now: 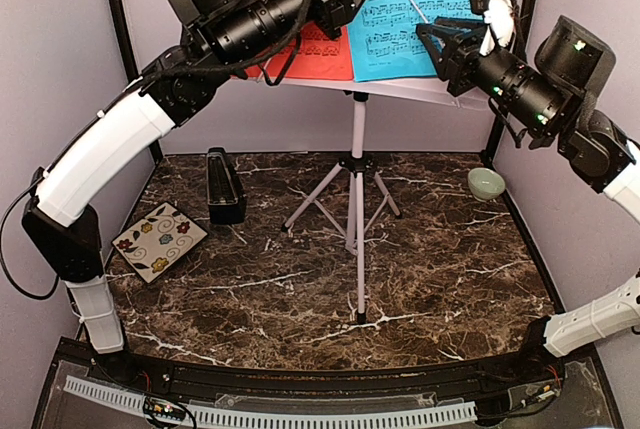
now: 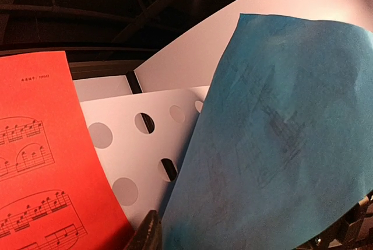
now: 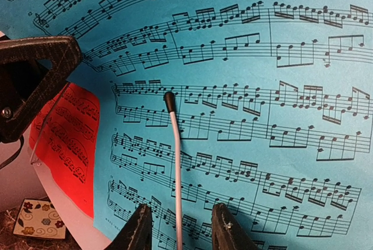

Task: Set up the instrument practice props

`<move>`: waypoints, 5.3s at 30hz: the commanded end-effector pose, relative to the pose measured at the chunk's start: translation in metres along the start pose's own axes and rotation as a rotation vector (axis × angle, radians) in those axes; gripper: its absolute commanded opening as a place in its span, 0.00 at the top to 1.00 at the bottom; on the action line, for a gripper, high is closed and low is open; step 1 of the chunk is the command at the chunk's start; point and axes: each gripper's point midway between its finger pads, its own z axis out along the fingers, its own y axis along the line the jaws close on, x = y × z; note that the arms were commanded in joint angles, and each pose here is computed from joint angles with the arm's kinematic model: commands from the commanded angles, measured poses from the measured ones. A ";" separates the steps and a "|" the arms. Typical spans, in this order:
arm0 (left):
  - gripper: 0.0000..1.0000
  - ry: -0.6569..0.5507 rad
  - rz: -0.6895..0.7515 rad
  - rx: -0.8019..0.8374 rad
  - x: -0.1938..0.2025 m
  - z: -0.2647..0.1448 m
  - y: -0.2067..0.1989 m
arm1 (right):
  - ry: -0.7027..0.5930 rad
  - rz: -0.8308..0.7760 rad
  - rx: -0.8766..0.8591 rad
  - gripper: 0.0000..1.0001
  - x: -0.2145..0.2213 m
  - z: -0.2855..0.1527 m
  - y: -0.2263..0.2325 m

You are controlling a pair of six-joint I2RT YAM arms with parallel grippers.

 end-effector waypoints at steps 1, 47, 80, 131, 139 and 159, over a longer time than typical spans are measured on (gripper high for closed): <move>0.72 -0.058 -0.007 -0.071 -0.030 -0.015 0.020 | -0.024 0.020 0.033 0.65 -0.011 -0.002 -0.009; 1.00 0.000 0.003 -0.058 -0.030 -0.012 0.031 | -0.227 -0.121 -0.110 1.00 -0.019 -0.003 0.026; 1.00 -0.003 -0.055 -0.078 -0.021 -0.008 0.031 | -0.228 -0.139 -0.103 1.00 -0.017 0.000 0.028; 0.38 0.005 -0.073 -0.056 -0.044 -0.036 0.028 | -0.290 -0.100 -0.081 0.23 -0.051 -0.018 0.017; 0.27 0.085 -0.096 -0.106 -0.031 -0.061 0.034 | -0.326 -0.092 0.018 0.08 -0.076 -0.020 -0.005; 0.20 0.395 -0.320 -0.430 0.049 -0.209 0.055 | -0.232 -0.016 -0.160 0.00 -0.079 -0.048 0.006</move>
